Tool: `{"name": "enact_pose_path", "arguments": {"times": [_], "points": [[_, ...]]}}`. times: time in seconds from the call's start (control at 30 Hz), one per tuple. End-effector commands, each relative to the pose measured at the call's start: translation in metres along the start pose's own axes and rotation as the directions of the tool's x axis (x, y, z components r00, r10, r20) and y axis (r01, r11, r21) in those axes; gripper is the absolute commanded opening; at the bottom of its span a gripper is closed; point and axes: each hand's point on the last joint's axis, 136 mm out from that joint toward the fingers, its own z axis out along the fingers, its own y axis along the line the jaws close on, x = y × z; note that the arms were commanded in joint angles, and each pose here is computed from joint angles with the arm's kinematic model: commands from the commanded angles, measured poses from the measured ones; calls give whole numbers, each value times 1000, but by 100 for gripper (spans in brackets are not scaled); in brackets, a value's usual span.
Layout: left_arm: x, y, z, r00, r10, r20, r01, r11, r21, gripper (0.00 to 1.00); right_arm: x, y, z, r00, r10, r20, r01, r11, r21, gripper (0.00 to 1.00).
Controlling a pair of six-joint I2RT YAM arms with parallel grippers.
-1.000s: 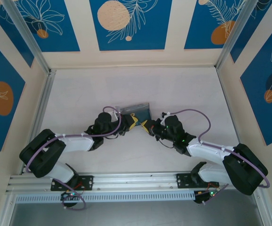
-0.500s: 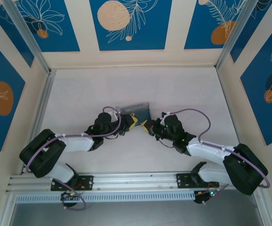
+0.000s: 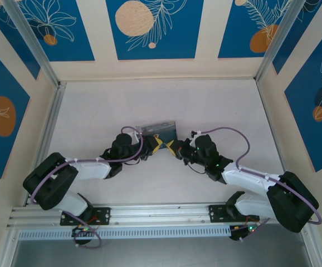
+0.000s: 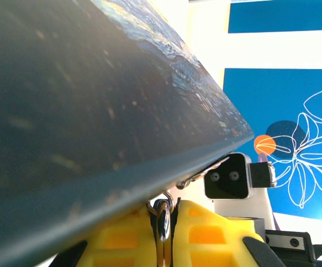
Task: Unlock the padlock with the key
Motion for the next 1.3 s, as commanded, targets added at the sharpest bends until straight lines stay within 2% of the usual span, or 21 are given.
{"name": "enact_pose_path", "arguments": {"times": [0.0, 0.5, 1.27], "points": [[-5, -7, -3, 999, 29, 23, -29, 999, 28, 0, 0, 20, -1, 1000, -29, 6, 29, 998, -52, 0], [-7, -11, -6, 999, -16, 37, 15, 1000, 15, 0, -1, -12, -17, 999, 5, 48, -5, 1000, -2, 0], [-8, -7, -5, 999, -16, 41, 16, 1000, 5, 0, 0, 0, 4, 1000, -1, 18, 1, 1000, -16, 0]]}}
